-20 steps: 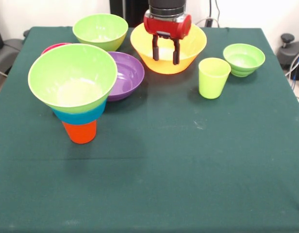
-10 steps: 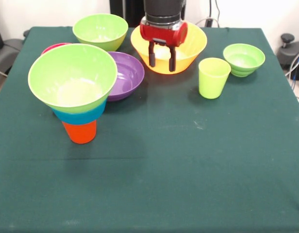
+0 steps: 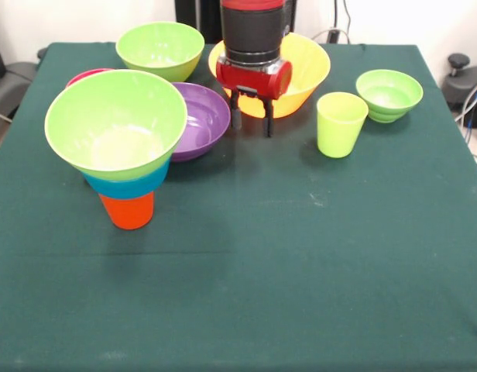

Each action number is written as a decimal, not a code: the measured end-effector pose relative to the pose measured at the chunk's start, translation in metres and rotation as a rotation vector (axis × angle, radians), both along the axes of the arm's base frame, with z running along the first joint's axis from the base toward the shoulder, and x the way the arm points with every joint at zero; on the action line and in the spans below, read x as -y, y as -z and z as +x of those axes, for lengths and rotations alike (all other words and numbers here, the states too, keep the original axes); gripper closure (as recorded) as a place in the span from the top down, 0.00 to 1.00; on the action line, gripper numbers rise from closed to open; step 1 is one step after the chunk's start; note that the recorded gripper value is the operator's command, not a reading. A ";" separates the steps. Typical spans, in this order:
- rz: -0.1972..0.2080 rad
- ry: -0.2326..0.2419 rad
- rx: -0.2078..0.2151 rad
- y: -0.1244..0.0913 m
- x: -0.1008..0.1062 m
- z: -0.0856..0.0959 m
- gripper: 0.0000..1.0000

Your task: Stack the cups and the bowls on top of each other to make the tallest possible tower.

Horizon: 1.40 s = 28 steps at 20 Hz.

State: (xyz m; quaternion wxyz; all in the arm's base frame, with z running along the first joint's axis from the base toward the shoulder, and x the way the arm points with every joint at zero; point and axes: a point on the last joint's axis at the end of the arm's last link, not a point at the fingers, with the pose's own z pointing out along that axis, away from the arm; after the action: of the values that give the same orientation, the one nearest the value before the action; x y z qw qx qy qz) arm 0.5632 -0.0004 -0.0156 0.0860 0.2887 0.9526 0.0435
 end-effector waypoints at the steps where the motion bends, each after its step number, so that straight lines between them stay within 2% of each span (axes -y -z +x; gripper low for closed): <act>1: 0.001 0.000 -0.001 0.001 0.000 0.000 1.00; 19: -0.011 -0.013 0.004 -0.004 -0.005 0.002 1.00; 28: -0.021 -0.007 0.024 -0.017 -0.001 0.010 1.00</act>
State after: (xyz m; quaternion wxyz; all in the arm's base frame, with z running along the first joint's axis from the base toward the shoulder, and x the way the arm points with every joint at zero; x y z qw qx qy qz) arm 0.5730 0.0010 0.0011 0.1003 0.2840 0.9528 0.0373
